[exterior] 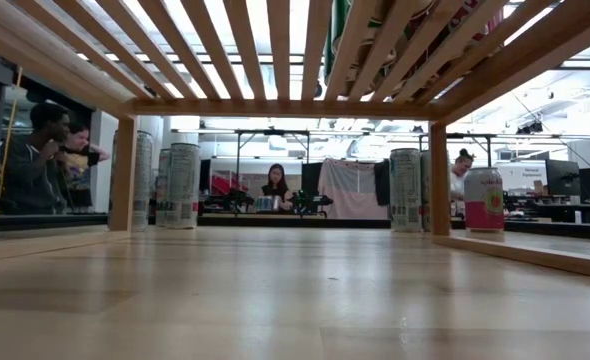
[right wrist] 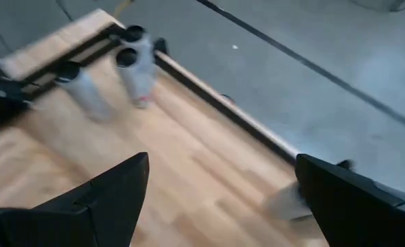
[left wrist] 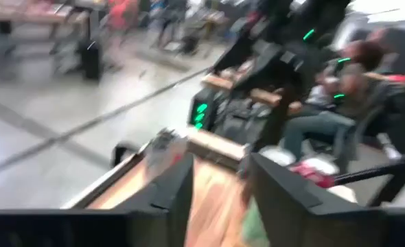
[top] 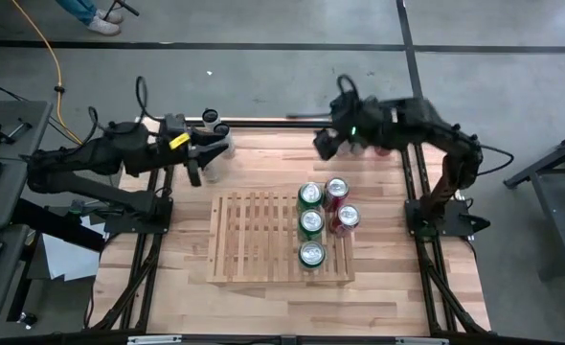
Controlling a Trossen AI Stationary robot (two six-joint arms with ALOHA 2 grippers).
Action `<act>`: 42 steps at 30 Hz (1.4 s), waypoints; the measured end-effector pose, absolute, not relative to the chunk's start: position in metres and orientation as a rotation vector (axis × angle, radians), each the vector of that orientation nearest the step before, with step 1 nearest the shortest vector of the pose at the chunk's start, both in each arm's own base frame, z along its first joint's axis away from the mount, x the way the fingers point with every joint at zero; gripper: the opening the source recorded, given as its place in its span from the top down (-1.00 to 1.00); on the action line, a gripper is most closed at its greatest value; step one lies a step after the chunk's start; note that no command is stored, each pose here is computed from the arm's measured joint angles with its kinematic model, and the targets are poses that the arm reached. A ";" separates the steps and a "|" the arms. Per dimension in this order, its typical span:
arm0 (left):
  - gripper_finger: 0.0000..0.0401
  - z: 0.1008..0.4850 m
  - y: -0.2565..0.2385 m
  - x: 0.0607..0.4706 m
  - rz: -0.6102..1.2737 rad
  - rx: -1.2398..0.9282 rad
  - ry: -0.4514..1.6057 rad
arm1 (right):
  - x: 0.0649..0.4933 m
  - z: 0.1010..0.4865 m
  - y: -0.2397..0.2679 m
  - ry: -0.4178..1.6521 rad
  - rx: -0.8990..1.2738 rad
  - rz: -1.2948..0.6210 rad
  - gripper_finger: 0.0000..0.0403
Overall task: Place canned beverage on shelf
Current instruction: Put the bottom left white-pink soda can on the shelf
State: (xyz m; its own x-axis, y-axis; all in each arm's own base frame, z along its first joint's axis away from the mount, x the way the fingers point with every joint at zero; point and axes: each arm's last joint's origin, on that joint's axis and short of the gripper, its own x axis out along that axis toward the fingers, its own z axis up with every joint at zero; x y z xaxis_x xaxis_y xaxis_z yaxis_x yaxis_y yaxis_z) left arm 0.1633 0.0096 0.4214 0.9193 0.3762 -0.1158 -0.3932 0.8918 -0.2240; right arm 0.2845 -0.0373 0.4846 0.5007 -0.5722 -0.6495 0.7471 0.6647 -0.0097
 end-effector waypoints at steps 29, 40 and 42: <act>-0.60 0.298 0.090 0.143 1.129 -0.859 0.807 | 0.222 0.486 -0.179 0.684 0.325 -0.723 -0.74; -0.60 0.276 0.112 0.146 1.084 -0.912 0.845 | 0.225 0.481 -0.180 0.688 0.355 -0.734 -0.74; -0.60 0.274 0.114 0.147 1.074 -0.909 0.871 | 0.225 0.481 -0.180 0.688 0.355 -0.734 -0.74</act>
